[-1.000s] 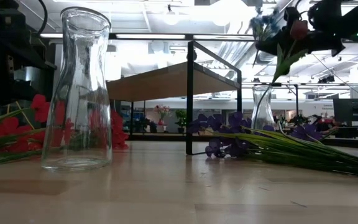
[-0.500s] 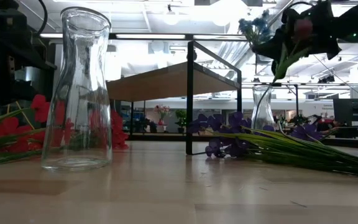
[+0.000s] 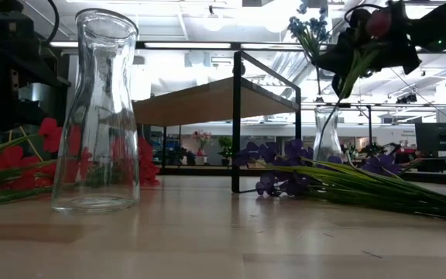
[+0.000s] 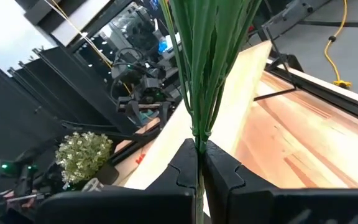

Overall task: Pick and place flowers into a vace then onto a shelf
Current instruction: Put the blue flowers into the top transparent vase

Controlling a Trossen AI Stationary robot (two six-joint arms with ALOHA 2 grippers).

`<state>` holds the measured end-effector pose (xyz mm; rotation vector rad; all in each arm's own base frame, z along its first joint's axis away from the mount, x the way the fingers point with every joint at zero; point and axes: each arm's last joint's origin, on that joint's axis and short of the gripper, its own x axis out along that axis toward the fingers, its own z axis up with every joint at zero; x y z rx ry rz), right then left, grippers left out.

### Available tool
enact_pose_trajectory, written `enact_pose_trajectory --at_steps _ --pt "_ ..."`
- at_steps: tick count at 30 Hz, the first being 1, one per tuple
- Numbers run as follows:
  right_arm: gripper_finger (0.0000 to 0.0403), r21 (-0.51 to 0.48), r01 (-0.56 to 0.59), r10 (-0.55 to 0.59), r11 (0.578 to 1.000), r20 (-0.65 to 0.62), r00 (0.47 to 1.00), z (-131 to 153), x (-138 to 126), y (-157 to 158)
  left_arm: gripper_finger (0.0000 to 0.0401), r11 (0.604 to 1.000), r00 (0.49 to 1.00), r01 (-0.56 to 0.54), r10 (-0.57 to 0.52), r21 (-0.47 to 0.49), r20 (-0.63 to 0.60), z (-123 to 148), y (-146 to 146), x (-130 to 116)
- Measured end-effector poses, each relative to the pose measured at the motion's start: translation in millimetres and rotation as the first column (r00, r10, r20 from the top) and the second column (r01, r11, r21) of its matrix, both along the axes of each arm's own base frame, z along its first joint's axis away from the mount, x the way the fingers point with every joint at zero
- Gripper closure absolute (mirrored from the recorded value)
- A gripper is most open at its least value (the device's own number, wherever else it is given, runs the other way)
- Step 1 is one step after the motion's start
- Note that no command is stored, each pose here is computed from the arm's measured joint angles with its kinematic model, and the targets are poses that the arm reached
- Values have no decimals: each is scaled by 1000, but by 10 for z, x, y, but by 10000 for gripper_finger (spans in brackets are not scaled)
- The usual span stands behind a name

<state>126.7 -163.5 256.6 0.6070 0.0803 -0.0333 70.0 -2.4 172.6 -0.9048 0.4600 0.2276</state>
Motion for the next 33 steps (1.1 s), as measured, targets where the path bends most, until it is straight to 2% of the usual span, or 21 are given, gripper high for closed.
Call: enact_pose_trajectory --at_steps 19,27,33 --pt "403 -81 38 -46 996 -98 994 -109 112 83 25 1000 1000 -2 2 1 0 0 1 0" --pt "403 -102 51 -70 993 -196 978 -203 125 143 25 1000 1000 -2 2 1 0 1 1 0" --pt "402 -139 60 -87 988 -197 977 -176 128 177 25 1000 1000 -1 1 1 0 0 1 0"
